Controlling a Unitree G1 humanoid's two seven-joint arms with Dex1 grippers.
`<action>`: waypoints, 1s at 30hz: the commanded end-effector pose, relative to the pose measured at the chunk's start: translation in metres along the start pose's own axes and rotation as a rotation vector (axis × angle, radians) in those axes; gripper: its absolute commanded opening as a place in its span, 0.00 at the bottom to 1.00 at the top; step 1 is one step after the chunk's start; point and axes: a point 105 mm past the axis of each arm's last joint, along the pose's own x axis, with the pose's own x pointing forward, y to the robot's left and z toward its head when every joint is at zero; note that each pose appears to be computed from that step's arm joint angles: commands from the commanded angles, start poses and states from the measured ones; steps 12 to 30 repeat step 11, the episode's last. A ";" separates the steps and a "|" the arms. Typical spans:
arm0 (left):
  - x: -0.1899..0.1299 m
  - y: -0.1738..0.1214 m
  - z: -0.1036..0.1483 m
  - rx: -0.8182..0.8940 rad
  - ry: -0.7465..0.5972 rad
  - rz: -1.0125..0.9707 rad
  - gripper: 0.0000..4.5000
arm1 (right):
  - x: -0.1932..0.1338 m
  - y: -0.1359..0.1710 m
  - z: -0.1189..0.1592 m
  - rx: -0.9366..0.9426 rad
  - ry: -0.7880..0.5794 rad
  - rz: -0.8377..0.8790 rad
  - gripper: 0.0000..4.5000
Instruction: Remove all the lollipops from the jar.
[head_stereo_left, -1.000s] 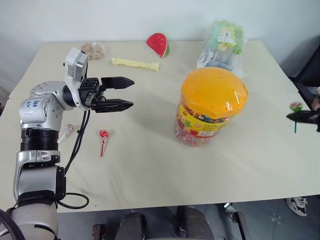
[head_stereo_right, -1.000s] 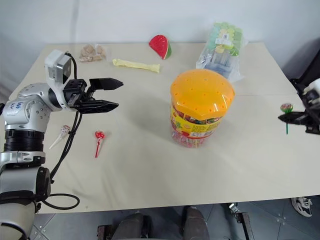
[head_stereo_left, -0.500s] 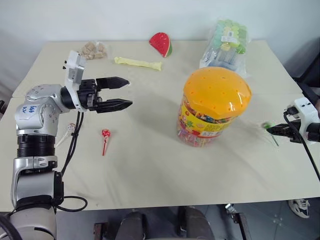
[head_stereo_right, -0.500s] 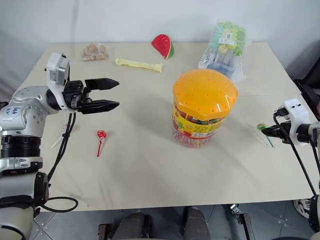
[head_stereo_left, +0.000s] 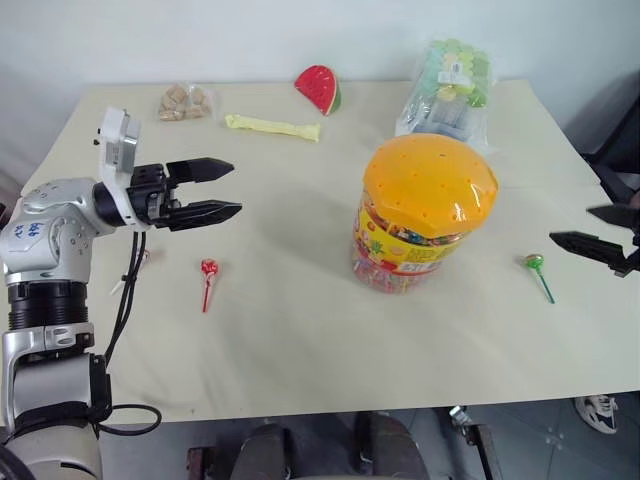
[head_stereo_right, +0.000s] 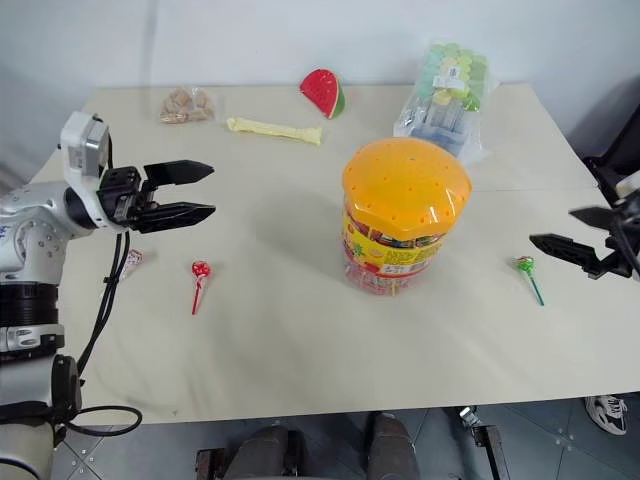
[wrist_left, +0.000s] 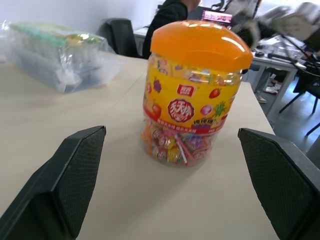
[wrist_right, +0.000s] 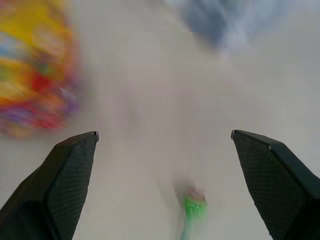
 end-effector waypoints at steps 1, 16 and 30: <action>-0.022 0.001 0.001 0.003 0.008 0.051 1.00 | -0.009 0.033 0.001 -0.109 -0.006 0.178 0.99; -0.053 -0.007 -0.013 -0.034 0.047 0.133 1.00 | -0.002 0.046 -0.040 -0.163 0.106 0.310 0.99; -0.053 -0.007 -0.013 -0.034 0.047 0.133 1.00 | -0.002 0.046 -0.040 -0.163 0.106 0.310 0.99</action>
